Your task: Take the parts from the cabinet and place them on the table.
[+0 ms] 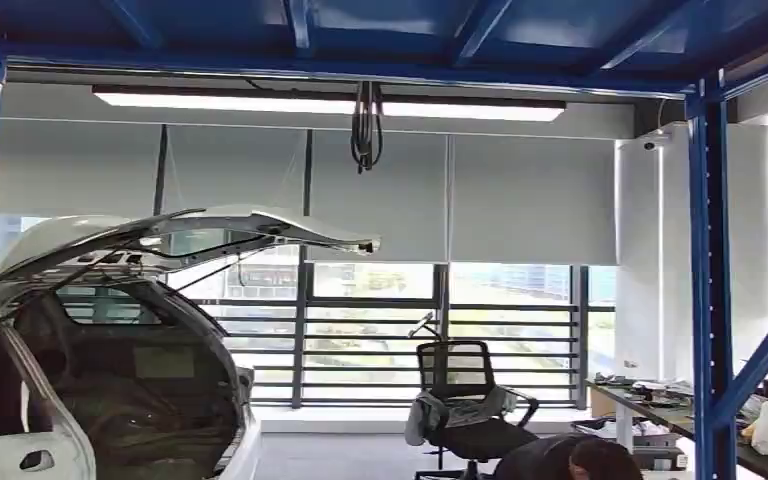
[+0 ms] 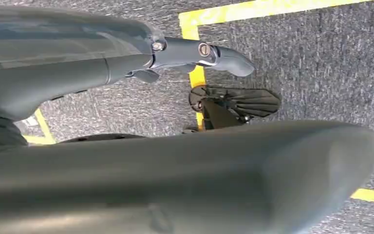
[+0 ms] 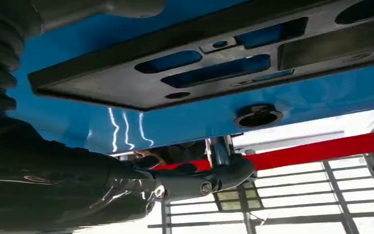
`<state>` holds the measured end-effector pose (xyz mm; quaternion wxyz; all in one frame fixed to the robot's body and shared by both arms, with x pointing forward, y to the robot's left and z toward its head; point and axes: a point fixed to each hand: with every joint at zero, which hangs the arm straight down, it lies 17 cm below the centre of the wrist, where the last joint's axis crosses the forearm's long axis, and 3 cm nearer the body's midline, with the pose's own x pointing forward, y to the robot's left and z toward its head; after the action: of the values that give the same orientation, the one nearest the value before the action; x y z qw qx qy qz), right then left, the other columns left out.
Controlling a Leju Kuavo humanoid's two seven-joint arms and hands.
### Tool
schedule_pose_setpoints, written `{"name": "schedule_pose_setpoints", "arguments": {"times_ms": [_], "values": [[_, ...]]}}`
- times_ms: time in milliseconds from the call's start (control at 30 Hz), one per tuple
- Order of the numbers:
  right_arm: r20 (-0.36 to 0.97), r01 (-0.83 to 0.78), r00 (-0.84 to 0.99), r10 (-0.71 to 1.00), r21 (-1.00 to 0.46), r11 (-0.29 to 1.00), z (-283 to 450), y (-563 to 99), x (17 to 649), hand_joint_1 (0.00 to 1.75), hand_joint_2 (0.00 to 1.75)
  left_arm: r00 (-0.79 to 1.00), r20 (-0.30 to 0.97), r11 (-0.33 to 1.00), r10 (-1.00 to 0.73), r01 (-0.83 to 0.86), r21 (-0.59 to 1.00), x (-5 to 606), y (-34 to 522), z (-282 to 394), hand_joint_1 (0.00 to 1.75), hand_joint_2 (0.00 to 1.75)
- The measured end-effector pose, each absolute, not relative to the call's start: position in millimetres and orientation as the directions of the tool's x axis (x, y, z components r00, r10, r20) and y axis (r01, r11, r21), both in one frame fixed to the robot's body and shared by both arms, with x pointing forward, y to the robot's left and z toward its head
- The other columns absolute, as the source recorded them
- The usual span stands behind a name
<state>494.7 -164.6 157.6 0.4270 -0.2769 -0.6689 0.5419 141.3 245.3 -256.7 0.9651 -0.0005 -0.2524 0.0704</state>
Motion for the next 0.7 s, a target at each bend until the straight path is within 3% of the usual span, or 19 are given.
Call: {"name": "schedule_pose_setpoints", "arguments": {"times_ms": [700], "values": [[0.243,-0.127,-0.437,0.866,-0.97,0.208,127,-163,505,0.0,1.75,0.863,0.494,0.994,0.107,-0.104,-0.033,142,245,-256,0.0,0.0]]}}
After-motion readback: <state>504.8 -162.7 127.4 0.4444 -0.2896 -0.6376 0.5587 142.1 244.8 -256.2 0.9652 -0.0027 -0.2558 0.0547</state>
